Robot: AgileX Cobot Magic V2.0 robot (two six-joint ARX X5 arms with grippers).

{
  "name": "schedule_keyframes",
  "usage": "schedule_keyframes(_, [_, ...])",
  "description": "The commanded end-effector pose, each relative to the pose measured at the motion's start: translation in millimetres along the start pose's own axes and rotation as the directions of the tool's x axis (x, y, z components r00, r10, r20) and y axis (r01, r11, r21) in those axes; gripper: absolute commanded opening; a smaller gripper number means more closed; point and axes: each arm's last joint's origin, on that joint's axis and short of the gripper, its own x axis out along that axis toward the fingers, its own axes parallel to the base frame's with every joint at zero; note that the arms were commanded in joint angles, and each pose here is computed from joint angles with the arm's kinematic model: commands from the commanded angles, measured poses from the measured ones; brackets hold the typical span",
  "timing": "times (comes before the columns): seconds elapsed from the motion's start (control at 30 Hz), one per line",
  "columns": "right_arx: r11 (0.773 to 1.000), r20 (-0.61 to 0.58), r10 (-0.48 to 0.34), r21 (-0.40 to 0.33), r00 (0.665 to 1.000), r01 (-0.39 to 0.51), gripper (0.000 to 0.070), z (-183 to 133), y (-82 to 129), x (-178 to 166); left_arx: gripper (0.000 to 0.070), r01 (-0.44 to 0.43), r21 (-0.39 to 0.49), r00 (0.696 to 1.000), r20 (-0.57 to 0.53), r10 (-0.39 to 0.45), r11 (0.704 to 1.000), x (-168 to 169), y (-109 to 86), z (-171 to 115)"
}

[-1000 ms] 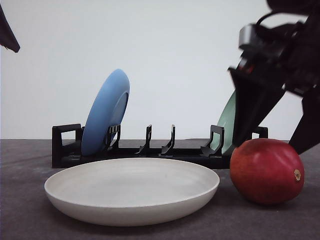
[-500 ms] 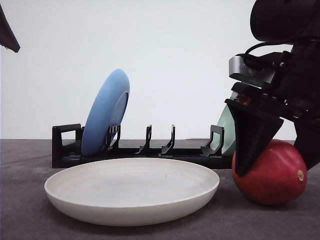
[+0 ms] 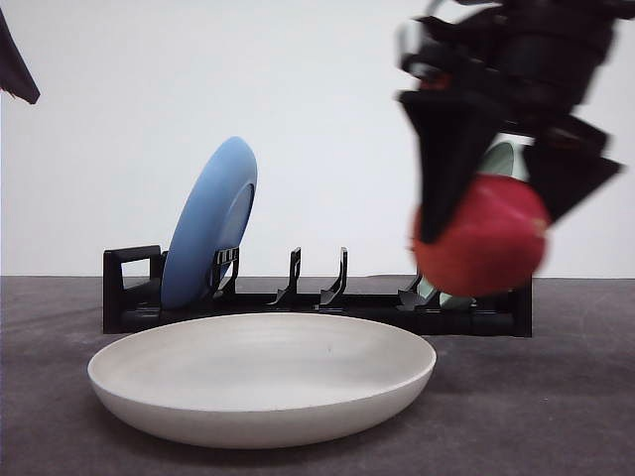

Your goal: Place pomegranate in white plate

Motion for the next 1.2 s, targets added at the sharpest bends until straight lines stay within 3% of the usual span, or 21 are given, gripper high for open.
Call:
schedule_keyframes(0.0, [0.998,0.003,0.016,-0.058,1.0,-0.015,0.0447,11,11,4,0.047,0.004,-0.003,1.0,0.015,-0.004,1.0,-1,-0.7,4])
schedule_keyframes(0.23, [0.985,0.02,0.065,-0.163,0.998,-0.061,0.0447,38,47,36,0.0471,0.004,-0.003,1.0,0.015,-0.004,1.0,-1,-0.7,4])
schedule_keyframes(0.5, [0.973,-0.002,0.089,-0.212,0.996,-0.088,0.0447,45,67,74,0.0471,0.004,-0.004,1.0,0.015,-0.004,1.0,-1,-0.7,4])
schedule_keyframes(1.17, [0.974,-0.014,0.09,-0.206,0.996,-0.091,0.0469,45,69,90,0.047,0.004,-0.005,1.0,0.015,-0.004,1.0,-1,-0.7,4])
